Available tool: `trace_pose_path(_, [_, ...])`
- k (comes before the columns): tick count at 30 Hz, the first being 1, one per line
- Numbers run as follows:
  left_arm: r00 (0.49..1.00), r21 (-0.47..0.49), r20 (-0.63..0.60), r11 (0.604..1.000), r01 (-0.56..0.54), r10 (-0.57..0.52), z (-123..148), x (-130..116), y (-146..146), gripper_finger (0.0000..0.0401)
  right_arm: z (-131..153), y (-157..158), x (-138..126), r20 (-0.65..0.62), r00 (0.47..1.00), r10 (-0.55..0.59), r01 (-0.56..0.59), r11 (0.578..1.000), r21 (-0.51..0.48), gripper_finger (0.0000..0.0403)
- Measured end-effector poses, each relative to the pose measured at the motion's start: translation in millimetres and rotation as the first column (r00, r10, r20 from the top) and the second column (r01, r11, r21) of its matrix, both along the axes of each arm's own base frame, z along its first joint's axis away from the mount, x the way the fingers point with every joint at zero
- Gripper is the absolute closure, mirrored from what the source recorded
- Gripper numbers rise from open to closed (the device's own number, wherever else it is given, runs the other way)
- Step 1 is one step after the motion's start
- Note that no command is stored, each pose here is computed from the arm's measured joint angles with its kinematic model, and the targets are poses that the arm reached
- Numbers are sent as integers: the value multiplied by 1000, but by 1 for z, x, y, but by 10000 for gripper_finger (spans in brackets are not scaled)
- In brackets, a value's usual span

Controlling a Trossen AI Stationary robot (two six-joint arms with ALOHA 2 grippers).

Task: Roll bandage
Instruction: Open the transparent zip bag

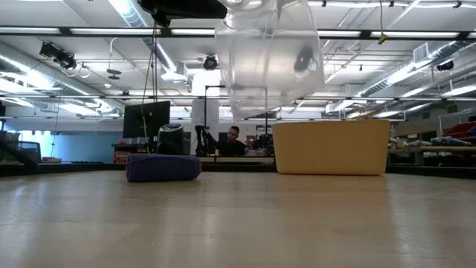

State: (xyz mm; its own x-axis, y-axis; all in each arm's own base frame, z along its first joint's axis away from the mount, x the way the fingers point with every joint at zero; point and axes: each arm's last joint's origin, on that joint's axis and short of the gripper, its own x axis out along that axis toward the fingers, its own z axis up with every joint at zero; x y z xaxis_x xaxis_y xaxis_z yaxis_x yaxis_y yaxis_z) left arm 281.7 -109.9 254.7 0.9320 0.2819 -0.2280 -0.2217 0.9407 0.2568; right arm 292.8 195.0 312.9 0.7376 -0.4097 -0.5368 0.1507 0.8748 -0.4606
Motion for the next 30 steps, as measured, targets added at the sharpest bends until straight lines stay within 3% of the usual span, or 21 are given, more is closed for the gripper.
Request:
trace_pose_path(3, [1000, 0, 0, 1000, 0, 0, 0, 0, 0, 400, 0, 1, -4, -6, 1000, -11, 11, 1000, 30, 383])
trace_pose_path(10, [1000, 1, -1, 1000, 0, 0, 0, 0, 0, 400, -4, 6, -21, -52, 998, -46, 50, 996, 70, 298])
trace_pose_path(15, [1000, 18, 10, 1000, 18, -18, 2, -2, -4, 400, -10, 3, -41, -108, 985, -133, 136, 991, 17, 258])
trace_pose_path(23, [996, 17, 79, 999, 41, -42, 18, -19, -6, 401, -33, 0, -60, 1, 976, -216, 216, 976, -39, 289])
trace_pose_path(30, [983, 24, 167, 997, 68, -71, 30, -37, -4, 401, -55, -3, -60, 142, 968, -206, 215, 975, -51, 318])
